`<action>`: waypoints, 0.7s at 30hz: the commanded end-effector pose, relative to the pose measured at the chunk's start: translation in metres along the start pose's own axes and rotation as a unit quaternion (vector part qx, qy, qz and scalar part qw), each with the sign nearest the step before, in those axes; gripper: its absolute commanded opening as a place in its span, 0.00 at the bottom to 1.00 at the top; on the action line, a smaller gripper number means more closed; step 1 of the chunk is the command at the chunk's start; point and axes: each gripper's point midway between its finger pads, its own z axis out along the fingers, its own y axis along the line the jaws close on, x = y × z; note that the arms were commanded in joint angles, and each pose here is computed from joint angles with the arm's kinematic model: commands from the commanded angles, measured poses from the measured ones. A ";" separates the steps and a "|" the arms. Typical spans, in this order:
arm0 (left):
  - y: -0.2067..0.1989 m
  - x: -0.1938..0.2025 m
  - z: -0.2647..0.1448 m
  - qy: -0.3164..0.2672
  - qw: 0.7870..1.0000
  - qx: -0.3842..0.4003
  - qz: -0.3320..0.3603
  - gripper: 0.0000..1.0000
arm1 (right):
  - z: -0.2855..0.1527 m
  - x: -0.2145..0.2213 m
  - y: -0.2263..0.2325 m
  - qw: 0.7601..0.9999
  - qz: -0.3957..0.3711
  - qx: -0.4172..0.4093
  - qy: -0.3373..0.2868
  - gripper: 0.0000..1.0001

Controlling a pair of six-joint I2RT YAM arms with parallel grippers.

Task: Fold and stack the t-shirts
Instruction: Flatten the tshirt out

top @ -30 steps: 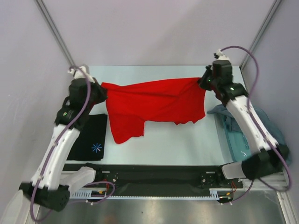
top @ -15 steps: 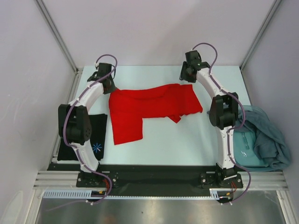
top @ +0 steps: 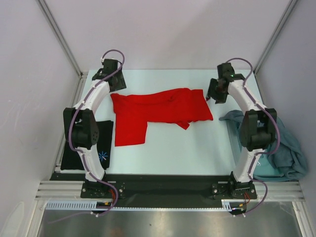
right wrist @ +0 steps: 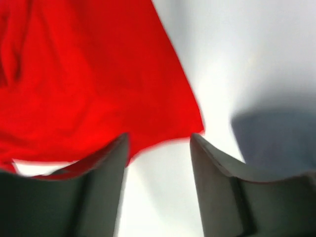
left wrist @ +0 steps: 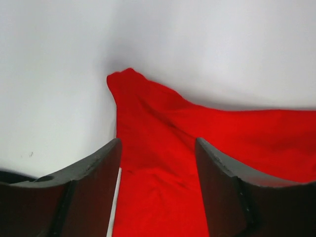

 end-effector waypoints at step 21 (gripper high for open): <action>-0.013 0.155 -0.121 0.130 0.980 0.141 0.044 0.47 | 0.028 0.073 -0.033 0.971 0.228 -0.071 0.014 0.64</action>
